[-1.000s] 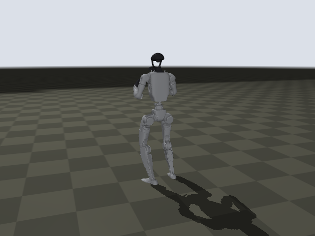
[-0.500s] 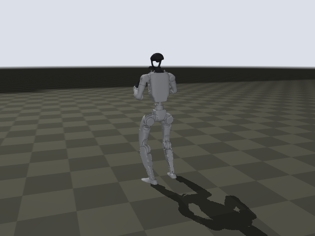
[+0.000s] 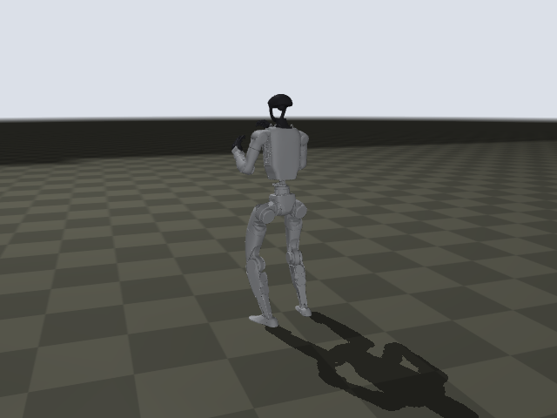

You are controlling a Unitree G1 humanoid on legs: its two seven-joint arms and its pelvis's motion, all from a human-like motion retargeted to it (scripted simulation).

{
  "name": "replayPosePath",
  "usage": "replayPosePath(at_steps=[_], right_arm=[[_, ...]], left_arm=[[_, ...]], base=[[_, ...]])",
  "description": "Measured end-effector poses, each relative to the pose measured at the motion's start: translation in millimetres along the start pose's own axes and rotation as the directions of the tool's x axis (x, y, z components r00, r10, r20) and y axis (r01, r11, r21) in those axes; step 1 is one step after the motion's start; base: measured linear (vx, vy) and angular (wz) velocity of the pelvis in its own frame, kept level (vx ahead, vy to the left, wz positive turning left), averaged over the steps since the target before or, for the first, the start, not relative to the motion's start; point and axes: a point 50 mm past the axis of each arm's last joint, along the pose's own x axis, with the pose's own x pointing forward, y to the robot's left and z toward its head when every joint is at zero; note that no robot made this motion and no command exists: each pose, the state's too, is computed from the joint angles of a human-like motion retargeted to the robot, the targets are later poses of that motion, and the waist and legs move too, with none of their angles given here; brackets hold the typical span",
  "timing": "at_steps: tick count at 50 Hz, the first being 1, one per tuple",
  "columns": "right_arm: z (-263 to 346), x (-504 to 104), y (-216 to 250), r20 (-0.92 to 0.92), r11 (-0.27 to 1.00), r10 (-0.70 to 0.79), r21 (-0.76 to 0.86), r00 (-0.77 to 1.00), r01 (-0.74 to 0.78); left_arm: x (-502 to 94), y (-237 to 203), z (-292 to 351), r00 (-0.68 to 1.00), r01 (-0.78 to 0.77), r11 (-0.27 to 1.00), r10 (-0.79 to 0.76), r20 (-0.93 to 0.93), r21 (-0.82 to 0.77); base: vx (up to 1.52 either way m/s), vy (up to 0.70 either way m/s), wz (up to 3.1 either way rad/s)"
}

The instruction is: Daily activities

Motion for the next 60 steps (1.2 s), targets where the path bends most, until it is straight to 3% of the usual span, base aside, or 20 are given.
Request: replayPosePath(at_steps=[3, 8, 12, 15, 19, 23, 27, 33, 36, 41, 47, 52, 56, 60], right_arm=[[4, 0, 1, 0.019, 1.0, 0.012, 0.024, 1.0, -0.013], [30, 19, -27, 0.221, 0.982, -0.147, -0.08, 0.964, 0.168], [27, 23, -33, 0.232, 0.964, -0.204, -0.12, 0.951, 0.236], [-2, 9, -10, 0.036, 0.995, -0.083, -0.056, 0.996, 0.085], [-50, -47, 46, -0.314, 0.939, 0.313, 0.243, 0.897, -0.243], [-58, -82, 65, -0.379, 0.833, 0.509, 0.445, 0.773, -0.329], [-41, -53, 32, -0.284, 0.901, 0.376, 0.332, 0.882, -0.277], [6, 5, -20, 0.014, 0.997, 0.003, -0.079, 1.0, -0.002], [18, 17, -27, 0.097, 0.983, -0.065, -0.164, 0.993, 0.08], [1, 14, -13, 0.017, 0.995, -0.004, -0.098, 1.0, 0.006], [-46, -41, 33, -0.3, 0.944, 0.299, 0.228, 0.906, -0.237], [-57, -71, 50, -0.382, 0.869, 0.464, 0.374, 0.8, -0.325], [-44, -45, 42, -0.277, 0.885, 0.433, 0.308, 0.858, -0.348], [-18, -3, 13, -0.106, 0.97, 0.23, 0.104, 0.967, -0.219]], left_arm=[[1, -3, 2, 1.0, 0.014, 1.0, -0.014, 0.006, 0.003], [-13, -9, -20, 0.994, 0.006, 0.999, -0.01, -0.109, -0.04], [-21, -5, -28, 0.989, -0.034, 0.999, 0.03, -0.148, -0.031], [-9, 6, -12, 0.997, -0.044, 0.999, 0.045, -0.06, 0.021], [25, 34, 46, 0.97, -0.155, 0.966, 0.108, 0.219, 0.207], [44, 52, 87, 0.912, -0.273, 0.902, 0.134, 0.387, 0.334], [49, 50, 71, 0.95, -0.192, 0.913, 0.082, 0.3, 0.36], [10, 12, -7, 0.997, 0.027, 0.983, -0.014, -0.072, 0.183], [-9, -2, -26, 0.983, 0.065, 0.991, -0.043, -0.177, 0.119], [1, 4, -16, 0.993, 0.019, 0.988, 0.0, -0.121, 0.156], [49, 41, 54, 0.963, -0.207, 0.922, 0.132, 0.234, 0.328], [65, 52, 85, 0.912, -0.318, 0.884, 0.187, 0.364, 0.342], [61, 34, 55, 0.969, -0.172, 0.933, 0.102, 0.226, 0.317], [28, 4, 2, 0.998, 0.06, 0.985, -0.059, -0.013, 0.161]], base=[[0.0, 0.0, 0.0], [0.0, 0.0, 0.0], [0.0, 0.0, 0.0], [0.0, 0.0, 0.0], [0.02, -0.01, 0.26], [0.01, 0.0, 0.32], [0.0, 0.0, 0.06], [0.0, 0.0, 0.03], [-0.03, -0.01, 0.23], [0.01, -0.03, 0.24], [-0.02, -0.02, 0.24], [-0.01, 0.0, 0.08], [0.0, 0.0, 0.0], [0.0, 0.0, 0.0]])
